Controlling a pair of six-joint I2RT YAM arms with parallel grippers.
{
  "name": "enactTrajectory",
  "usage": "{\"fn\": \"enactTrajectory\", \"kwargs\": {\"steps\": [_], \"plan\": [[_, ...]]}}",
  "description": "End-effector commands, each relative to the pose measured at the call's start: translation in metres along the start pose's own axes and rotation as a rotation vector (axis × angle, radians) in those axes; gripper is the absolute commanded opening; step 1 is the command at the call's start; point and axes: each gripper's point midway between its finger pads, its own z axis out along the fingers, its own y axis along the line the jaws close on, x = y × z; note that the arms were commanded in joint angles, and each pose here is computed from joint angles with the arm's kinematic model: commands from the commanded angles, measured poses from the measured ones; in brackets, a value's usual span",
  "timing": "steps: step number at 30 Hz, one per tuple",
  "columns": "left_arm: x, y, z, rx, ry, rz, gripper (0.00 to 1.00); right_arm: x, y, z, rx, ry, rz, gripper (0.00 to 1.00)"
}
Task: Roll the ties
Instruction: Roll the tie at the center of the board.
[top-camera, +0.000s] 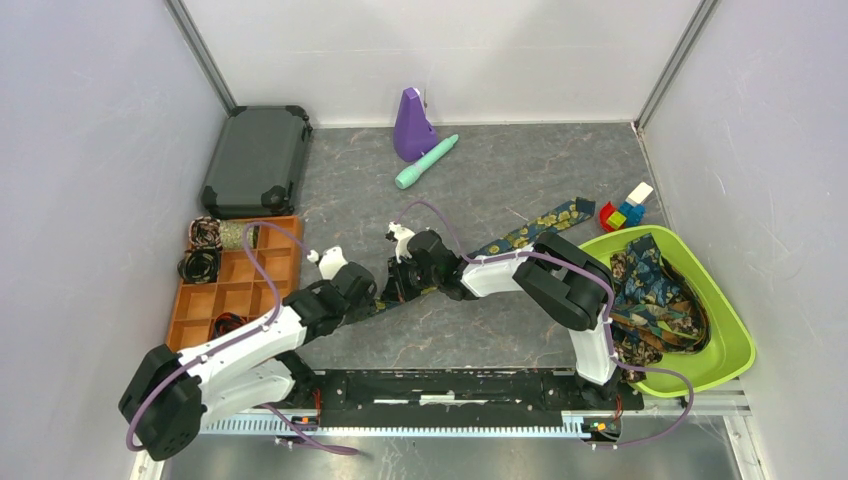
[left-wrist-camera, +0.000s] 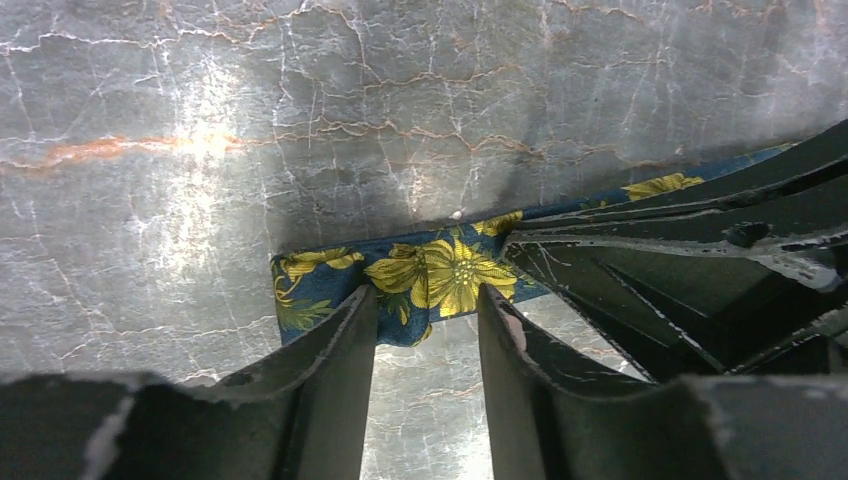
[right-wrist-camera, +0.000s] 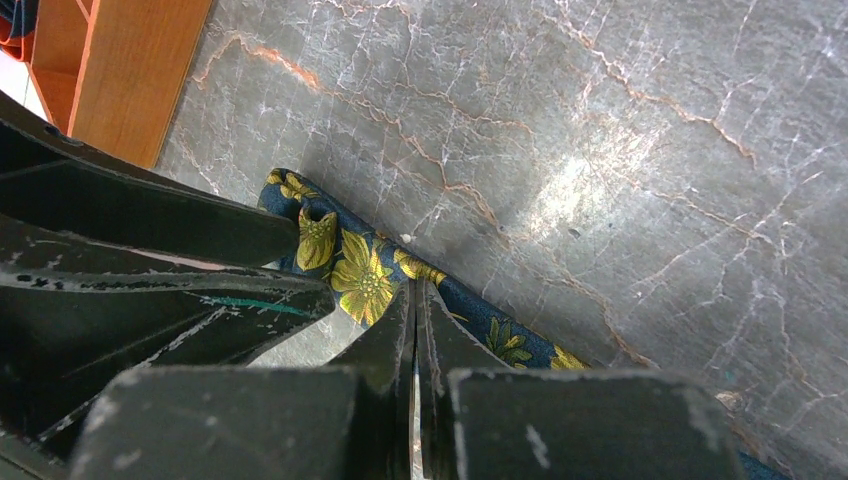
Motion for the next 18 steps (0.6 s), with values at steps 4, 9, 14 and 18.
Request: {"fn": "enactTrajectory", "kwargs": {"steps": [4, 9, 14, 18], "plan": [[-0.008, 0.004, -0.004, 0.011, -0.058, -0.078, 0.51, -0.018, 0.016, -0.008, -0.011, -0.016, -0.021, 0.00], [-0.012, 0.004, -0.008, 0.040, -0.091, -0.132, 0.48, -0.025, 0.032, -0.011, -0.053, -0.031, -0.016, 0.08], [-0.014, 0.011, -0.011, 0.056, -0.122, -0.168, 0.47, -0.029, 0.048, -0.012, -0.095, -0.040, -0.010, 0.19], [-0.015, 0.016, -0.013, 0.064, -0.146, -0.195, 0.40, -0.034, 0.057, -0.012, -0.114, -0.050, -0.005, 0.25]]}}
